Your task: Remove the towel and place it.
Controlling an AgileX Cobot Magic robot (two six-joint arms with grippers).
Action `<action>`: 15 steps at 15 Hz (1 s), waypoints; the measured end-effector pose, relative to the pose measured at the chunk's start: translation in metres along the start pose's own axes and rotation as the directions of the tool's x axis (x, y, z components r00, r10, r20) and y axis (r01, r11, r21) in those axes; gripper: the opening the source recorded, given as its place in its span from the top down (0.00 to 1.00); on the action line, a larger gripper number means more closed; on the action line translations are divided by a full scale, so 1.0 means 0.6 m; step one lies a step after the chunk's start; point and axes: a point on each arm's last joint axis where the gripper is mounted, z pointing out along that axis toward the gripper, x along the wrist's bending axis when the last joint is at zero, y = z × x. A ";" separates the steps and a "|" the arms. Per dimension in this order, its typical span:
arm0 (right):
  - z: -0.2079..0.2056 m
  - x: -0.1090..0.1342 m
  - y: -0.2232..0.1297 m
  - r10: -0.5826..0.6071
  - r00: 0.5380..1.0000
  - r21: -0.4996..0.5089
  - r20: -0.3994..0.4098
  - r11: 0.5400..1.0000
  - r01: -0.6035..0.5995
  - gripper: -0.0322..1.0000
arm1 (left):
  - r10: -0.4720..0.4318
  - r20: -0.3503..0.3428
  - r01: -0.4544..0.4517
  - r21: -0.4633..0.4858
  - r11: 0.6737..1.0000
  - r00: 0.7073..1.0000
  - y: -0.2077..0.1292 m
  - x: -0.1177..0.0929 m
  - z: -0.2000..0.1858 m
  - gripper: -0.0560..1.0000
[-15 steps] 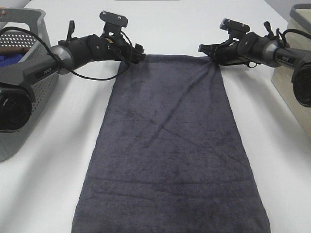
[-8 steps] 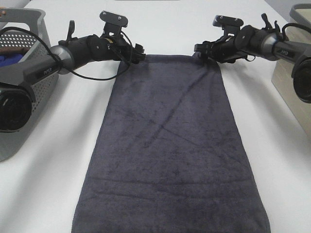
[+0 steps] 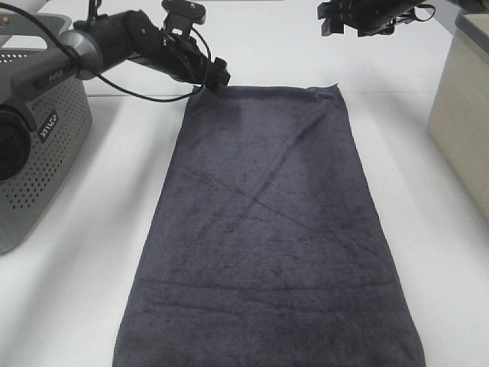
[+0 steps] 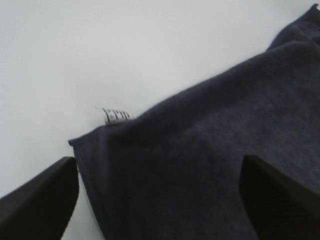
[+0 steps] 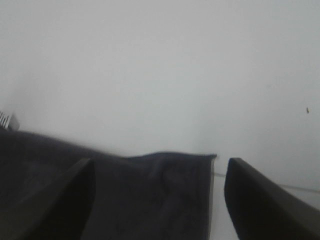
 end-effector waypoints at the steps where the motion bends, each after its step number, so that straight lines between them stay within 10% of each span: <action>1: -0.024 0.006 0.007 -0.006 1.000 0.044 -0.013 0.999 0.006 0.27 | -0.011 0.021 0.010 0.049 0.999 1.000 0.012 -0.003 -0.018 0.17; 9: -0.281 0.037 0.070 -0.031 0.999 0.207 0.028 0.978 0.024 0.22 | -0.196 -0.254 0.274 0.320 0.907 0.947 0.114 0.051 -0.241 0.17; 15: -0.409 0.007 0.088 0.064 0.990 0.126 0.122 0.989 -0.079 0.23 | -0.342 -0.335 0.420 0.193 0.887 0.878 0.144 0.166 -0.371 0.17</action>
